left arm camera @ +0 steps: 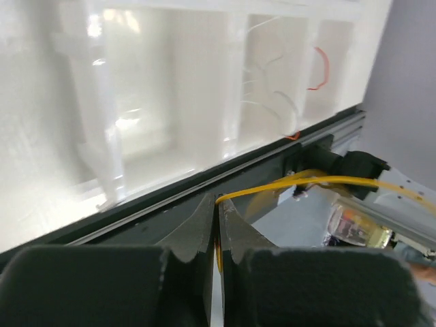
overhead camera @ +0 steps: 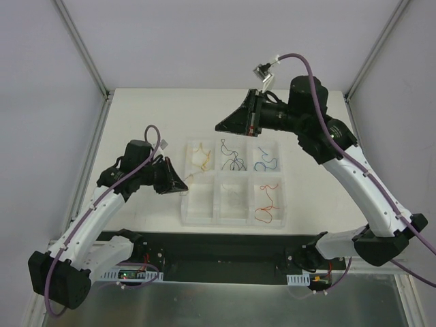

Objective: Untangle the cables

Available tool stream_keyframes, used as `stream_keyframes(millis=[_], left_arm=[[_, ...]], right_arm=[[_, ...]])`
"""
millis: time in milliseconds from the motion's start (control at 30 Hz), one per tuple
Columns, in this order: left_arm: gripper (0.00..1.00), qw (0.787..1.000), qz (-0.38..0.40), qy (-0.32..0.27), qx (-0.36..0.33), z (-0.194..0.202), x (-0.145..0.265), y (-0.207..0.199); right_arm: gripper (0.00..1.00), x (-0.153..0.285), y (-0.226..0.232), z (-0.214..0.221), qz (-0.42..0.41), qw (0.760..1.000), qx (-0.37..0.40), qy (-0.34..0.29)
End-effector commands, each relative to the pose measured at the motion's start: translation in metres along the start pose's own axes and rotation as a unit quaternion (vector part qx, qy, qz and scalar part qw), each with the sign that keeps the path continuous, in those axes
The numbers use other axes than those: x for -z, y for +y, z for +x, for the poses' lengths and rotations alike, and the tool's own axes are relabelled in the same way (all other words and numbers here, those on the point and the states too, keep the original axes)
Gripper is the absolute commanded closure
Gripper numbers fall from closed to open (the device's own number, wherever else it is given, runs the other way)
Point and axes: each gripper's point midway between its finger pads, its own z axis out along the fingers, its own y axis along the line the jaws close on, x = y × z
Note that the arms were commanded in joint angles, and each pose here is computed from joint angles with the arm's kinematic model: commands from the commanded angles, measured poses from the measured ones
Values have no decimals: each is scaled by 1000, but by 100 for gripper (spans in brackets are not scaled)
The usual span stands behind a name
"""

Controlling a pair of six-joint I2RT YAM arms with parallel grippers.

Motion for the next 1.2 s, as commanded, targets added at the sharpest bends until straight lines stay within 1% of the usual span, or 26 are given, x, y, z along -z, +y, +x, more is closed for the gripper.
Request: stream_keyframes(millis=[0,67,167,300,433,533,600,800,933,1000,1067,1167], left_arm=[[100,998,-65,8,2,20,4,40],[100,997,-69,17,15,29,2,48],[100,996,-73,31,35,40,-2,57],[100,996,-77,25,33,38,-3,60],[100,995,-77,42,38,32,-9,54],[100,993,-86,58,48,29,-15,53],[100,993,-91,57,47,24,-16,52],[100,995,-103,0,4,-8,-8,31],[100,983,-168,-68,-28,-41,10,32],[100,976,-199,-76,-33,-48,17,38],[100,976,-203,-61,-43,-46,13,41],[100,985,-169,0,-34,-30,-8,35]], right_arm=[[85,27,72,-36,-133,986,20,-94],[83,23,78,-45,-162,981,0,-109],[84,19,84,-54,-175,978,-5,-115],[83,15,69,-52,-140,984,1,-111],[83,12,47,-38,-105,990,-12,-96],[83,15,36,-32,-87,992,-15,-95],[83,19,27,-31,-70,993,-16,-98],[84,29,4,-26,-27,994,-24,-106],[85,36,-6,-27,-12,993,-31,-110],[85,40,-8,-29,-7,993,-31,-114],[85,43,-11,-32,-4,992,-31,-119],[85,45,-13,-33,-1,992,-35,-120]])
